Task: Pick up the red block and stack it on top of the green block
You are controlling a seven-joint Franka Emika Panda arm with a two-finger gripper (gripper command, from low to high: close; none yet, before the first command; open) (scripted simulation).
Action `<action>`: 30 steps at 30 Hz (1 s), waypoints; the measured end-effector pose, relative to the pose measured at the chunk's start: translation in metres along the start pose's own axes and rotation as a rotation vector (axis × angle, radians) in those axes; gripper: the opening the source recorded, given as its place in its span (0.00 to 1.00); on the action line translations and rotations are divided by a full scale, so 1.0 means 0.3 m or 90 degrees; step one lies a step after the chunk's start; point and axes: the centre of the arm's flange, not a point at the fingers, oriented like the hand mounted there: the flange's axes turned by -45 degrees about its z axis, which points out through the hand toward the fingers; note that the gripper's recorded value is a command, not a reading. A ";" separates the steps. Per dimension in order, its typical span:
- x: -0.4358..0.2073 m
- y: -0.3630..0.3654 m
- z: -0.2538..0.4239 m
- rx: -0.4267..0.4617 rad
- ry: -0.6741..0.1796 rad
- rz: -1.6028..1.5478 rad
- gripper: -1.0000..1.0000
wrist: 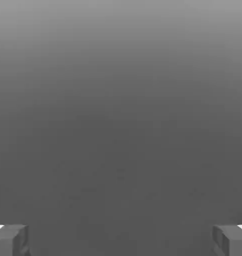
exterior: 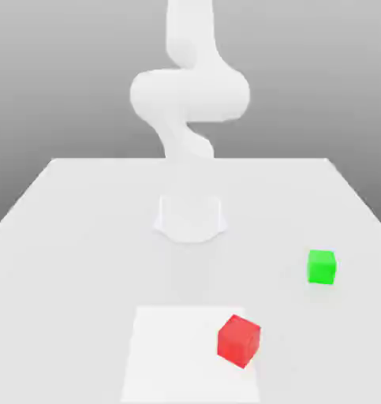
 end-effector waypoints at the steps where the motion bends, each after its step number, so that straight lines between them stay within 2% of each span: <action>1: -0.014 -0.011 0.084 -0.001 -0.023 0.018 0.50; 10: -0.292 -0.095 0.708 -0.038 -0.212 0.166 0.50; 20: -0.844 -0.152 1.157 -0.140 -0.405 0.310 0.50; 22: -0.934 -0.149 1.215 -0.157 -0.426 0.327 0.50; 26: -1.042 -0.142 1.325 -0.162 -0.432 0.332 0.50; 27: -1.067 -0.139 1.350 -0.163 -0.432 0.333 0.00; 30: -1.067 -0.139 1.350 -0.162 -0.432 0.333 0.00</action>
